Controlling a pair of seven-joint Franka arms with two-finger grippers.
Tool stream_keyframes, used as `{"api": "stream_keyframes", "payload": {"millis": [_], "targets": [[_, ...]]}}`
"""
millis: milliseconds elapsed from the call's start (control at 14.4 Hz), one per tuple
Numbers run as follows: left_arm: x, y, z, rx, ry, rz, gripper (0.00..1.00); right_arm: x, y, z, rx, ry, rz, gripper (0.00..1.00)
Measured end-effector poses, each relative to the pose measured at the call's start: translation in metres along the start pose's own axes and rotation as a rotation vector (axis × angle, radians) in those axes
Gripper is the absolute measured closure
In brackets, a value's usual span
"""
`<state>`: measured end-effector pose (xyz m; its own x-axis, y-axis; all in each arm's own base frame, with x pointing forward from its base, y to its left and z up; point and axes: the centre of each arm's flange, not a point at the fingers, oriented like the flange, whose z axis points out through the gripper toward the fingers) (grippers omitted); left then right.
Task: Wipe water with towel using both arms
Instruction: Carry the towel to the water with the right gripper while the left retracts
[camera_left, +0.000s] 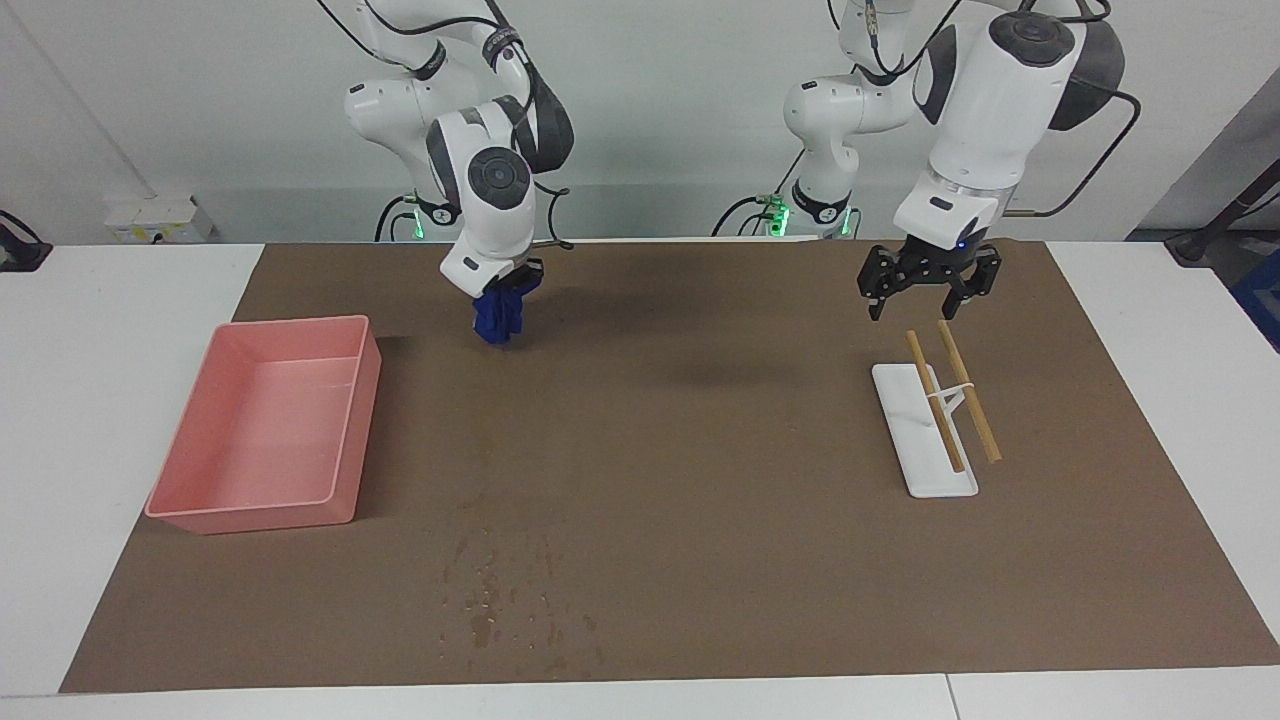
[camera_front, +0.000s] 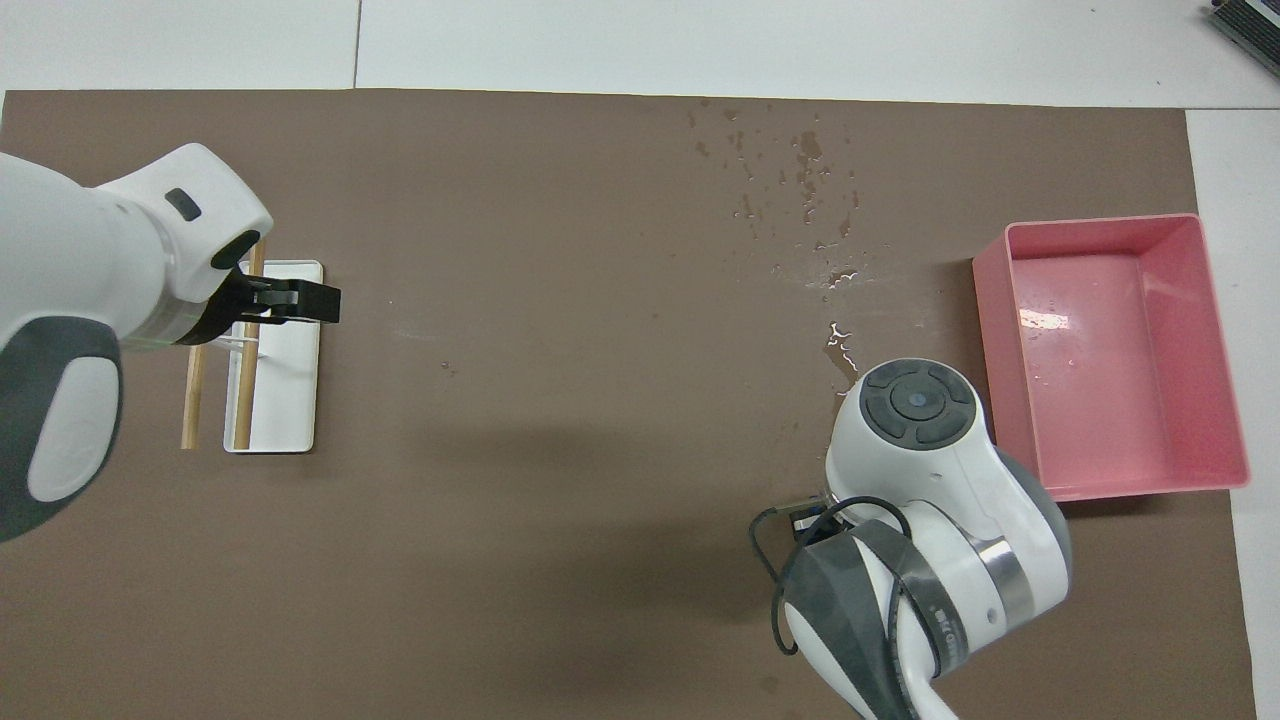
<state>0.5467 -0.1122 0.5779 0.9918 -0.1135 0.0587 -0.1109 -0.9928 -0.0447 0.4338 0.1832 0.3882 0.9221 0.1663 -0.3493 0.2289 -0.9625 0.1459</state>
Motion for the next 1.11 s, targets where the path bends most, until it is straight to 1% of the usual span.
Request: {"api": "stream_keyframes", "payload": {"millis": [208,347,555,763,971,1110], "targets": [[-0.004,-0.019,-0.015,-0.015,-0.054,-0.035,0.00,0.010,0.041,0.008,0.004,0.019,-0.078,0.86],[-0.007,-0.031,-0.026,-0.023,-0.081,-0.055,0.00,0.013,0.067,0.029,0.015,0.015,-0.095,0.86],[-0.012,-0.039,-0.017,-0.021,-0.120,-0.069,0.00,0.009,0.072,0.058,0.024,0.000,-0.097,0.86],[-0.012,-0.038,-0.012,-0.021,-0.129,-0.067,0.00,0.006,0.069,0.074,0.049,-0.009,-0.076,0.86],[-0.013,-0.047,-0.014,-0.023,-0.124,-0.076,0.00,0.006,0.064,0.075,0.113,-0.014,-0.031,0.86],[-0.015,-0.064,-0.017,-0.031,-0.116,-0.050,0.00,0.008,0.061,0.074,0.157,0.003,0.008,0.86]]}}
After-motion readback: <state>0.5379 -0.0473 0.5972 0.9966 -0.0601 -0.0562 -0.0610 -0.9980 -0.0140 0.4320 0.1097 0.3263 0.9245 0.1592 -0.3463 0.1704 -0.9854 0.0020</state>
